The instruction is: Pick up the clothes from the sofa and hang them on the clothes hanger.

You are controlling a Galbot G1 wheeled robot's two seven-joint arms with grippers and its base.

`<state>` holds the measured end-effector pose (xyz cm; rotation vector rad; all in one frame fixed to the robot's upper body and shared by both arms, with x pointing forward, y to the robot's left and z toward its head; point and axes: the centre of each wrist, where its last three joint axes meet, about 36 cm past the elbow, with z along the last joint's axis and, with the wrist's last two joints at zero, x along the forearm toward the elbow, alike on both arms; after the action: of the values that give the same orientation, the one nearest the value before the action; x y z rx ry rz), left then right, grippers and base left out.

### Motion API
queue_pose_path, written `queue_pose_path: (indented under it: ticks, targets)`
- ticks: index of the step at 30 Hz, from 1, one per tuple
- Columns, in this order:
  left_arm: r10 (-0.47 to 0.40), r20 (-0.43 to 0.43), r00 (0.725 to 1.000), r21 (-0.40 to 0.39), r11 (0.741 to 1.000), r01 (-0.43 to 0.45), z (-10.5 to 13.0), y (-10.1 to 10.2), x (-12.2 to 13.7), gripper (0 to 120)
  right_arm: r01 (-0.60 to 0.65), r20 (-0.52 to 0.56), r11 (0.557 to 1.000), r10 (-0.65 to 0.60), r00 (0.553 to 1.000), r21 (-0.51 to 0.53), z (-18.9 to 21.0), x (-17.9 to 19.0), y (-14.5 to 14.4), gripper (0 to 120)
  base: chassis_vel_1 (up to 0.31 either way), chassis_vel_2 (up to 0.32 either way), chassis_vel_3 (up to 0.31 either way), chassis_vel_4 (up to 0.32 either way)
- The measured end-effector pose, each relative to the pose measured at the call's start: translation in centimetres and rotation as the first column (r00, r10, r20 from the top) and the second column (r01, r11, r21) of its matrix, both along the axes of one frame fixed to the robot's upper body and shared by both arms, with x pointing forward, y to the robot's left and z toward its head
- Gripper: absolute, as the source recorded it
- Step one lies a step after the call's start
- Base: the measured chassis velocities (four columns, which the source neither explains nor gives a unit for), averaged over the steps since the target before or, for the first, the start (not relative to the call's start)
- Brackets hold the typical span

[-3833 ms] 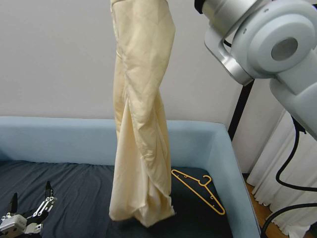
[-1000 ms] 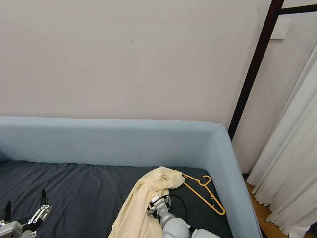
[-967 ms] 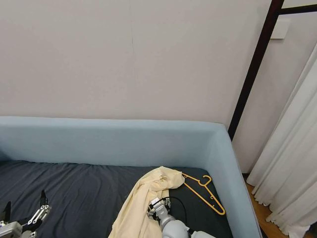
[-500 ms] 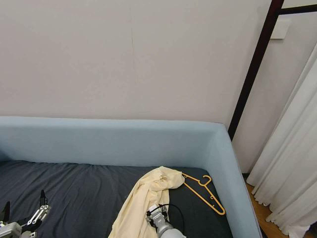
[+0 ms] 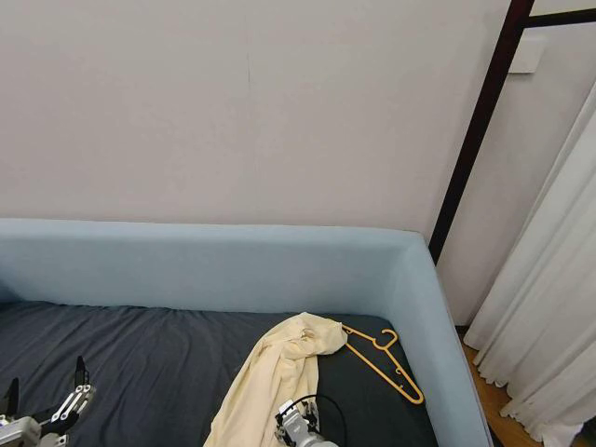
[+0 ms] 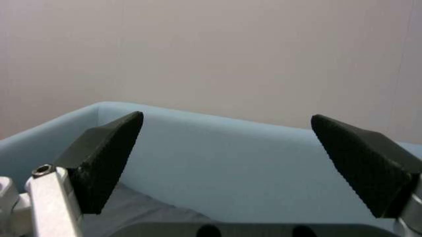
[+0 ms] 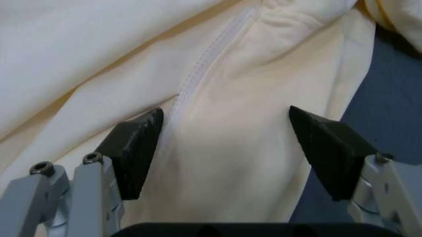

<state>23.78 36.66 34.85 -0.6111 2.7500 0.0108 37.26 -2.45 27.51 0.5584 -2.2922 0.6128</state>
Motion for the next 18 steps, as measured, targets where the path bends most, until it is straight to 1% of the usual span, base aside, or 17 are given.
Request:
queue_pose_path:
  ticks: [7, 11, 15, 18]
  targets:
    - [0.000, -0.002, 1.000, -0.002, 1.000, 0.000, -0.2, 0.0, 0.1, 100, -0.010, -0.001, 1.000, 0.010, 1.000, 0.000, 0.1, -0.3, 0.2, 77, 0.000, 0.000, 0.000, 0.000]
    - [-0.001, -0.003, 1.000, -0.003, 1.000, 0.001, -0.2, 0.0, 0.2, 100, -0.007, 0.017, 1.000, 0.006, 1.000, 0.015, -0.1, 0.4, 0.6, 74, 0.000, 0.000, 0.000, 0.000]
    - [-0.001, -0.003, 1.000, 0.000, 1.000, 0.001, -0.2, -0.1, 0.1, 100, -0.004, 0.048, 1.000, 0.003, 0.999, 0.012, -0.7, 2.7, 1.0, 70, 0.000, 0.000, 0.000, 0.000]
    - [-0.002, -0.003, 1.000, 0.002, 1.000, 0.002, -0.2, -0.1, 0.1, 100, -0.001, 0.061, 1.000, 0.000, 0.998, 0.015, -0.9, 3.4, 0.9, 66, 0.000, 0.000, 0.000, 0.000]
